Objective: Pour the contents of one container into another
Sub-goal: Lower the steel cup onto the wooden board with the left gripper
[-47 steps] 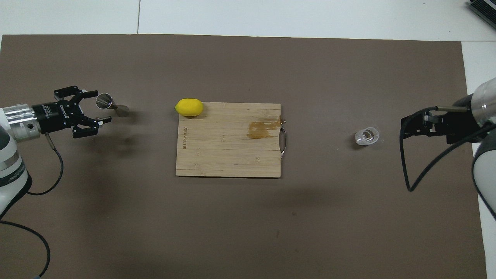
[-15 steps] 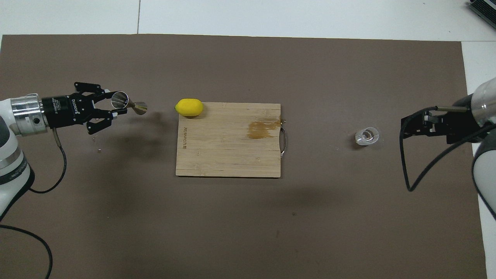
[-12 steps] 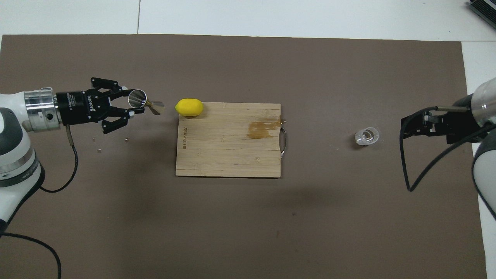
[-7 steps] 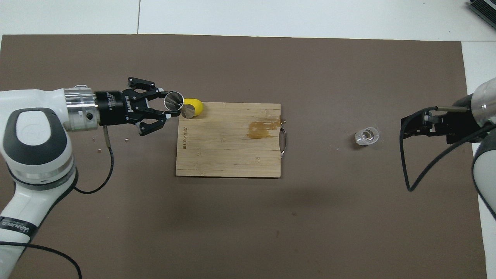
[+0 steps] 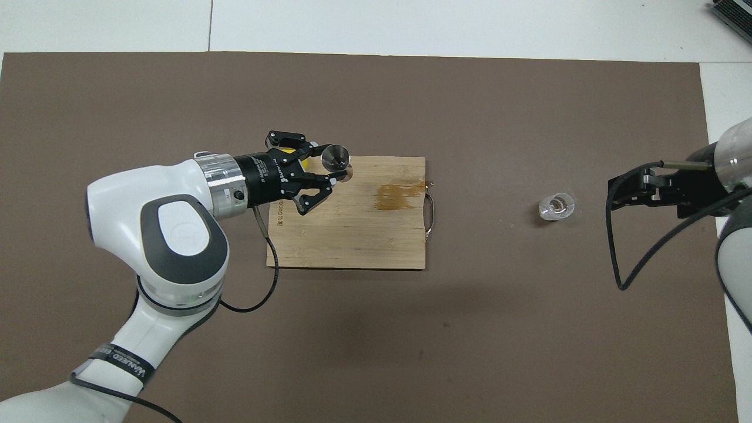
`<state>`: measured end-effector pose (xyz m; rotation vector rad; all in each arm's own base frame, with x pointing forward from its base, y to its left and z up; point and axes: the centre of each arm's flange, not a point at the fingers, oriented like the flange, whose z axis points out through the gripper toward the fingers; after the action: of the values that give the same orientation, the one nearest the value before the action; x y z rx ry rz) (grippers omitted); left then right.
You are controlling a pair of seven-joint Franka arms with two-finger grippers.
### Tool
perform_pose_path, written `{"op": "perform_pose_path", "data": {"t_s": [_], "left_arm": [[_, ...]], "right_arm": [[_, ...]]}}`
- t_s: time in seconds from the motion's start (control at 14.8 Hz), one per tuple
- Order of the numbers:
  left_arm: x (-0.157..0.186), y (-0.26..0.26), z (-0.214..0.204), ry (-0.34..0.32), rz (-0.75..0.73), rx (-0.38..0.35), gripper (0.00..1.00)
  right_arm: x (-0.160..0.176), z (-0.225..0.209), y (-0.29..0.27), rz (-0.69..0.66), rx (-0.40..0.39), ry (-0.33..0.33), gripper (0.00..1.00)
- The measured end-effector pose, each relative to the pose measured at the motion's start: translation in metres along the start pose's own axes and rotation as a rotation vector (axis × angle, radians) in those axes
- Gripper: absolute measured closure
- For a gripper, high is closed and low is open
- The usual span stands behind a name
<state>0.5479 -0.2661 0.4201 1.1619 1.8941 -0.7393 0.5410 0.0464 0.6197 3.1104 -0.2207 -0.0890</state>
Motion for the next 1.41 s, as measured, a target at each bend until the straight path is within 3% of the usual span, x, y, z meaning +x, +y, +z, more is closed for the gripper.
{"op": "perform_pose_path", "data": {"t_s": [0.34,0.74,1.41], "left_arm": [[0.004,-0.062,0.048,-0.021,-0.108,-0.1,0.5],[0.034,-0.079,0.079,-0.005,-0.111,-0.095,0.5],[0.042,-0.087,0.098,0.001,-0.054,-0.083,0.5]], "right_arm": [[0.0,0.0,0.0,0.0,0.0,0.0,0.0],[0.0,0.0,0.0,0.0,0.0,0.0,0.0],[0.0,0.0,0.0,0.0,0.0,0.0,0.0]]}}
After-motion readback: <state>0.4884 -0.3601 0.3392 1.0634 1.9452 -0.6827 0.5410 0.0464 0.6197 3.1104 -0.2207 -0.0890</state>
